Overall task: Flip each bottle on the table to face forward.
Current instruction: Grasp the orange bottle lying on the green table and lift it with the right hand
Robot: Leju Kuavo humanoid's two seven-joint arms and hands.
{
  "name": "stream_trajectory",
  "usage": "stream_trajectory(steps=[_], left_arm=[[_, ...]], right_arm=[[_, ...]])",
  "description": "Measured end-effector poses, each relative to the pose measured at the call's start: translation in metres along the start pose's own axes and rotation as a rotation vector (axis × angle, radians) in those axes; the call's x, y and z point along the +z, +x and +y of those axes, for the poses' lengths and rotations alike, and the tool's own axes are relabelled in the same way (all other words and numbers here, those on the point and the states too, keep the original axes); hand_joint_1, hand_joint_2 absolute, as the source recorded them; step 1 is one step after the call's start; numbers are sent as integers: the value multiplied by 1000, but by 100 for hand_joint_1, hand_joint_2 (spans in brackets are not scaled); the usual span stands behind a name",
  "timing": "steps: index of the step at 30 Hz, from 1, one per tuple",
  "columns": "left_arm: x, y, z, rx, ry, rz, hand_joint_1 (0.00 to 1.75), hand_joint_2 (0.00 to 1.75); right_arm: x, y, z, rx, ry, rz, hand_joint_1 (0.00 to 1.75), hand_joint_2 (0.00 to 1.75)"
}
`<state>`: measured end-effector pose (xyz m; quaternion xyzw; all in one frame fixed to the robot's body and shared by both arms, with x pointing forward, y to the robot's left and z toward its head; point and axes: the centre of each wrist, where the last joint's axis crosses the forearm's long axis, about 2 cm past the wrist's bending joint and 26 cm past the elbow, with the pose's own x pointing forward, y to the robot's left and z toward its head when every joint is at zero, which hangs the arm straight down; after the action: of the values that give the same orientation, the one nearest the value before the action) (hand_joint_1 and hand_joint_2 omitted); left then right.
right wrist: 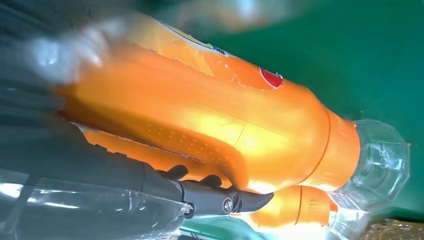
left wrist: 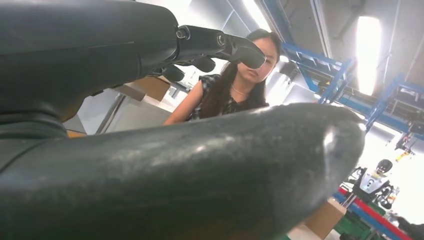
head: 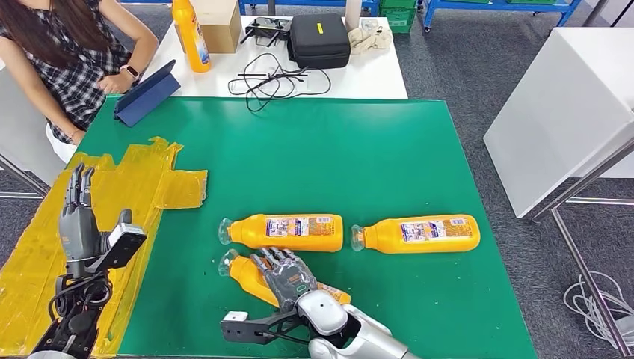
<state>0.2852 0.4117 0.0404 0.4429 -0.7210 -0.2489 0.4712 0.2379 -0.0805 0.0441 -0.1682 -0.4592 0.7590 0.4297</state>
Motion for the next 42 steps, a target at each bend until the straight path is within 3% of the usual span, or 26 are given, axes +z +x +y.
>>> stream_trajectory(steps=[17,34,42], left_arm=[[-6,2,-3,18,-1,5,0,0],[0,-3,-1,26,3,30,0,0],[-1,-2,-1,24,0,24,0,0]], right_arm=[[8,-5,12,70,50,21,0,175],[57,-44,25,-120,35,64,0,175],[71,-46,37,-153,58,66,0,175]])
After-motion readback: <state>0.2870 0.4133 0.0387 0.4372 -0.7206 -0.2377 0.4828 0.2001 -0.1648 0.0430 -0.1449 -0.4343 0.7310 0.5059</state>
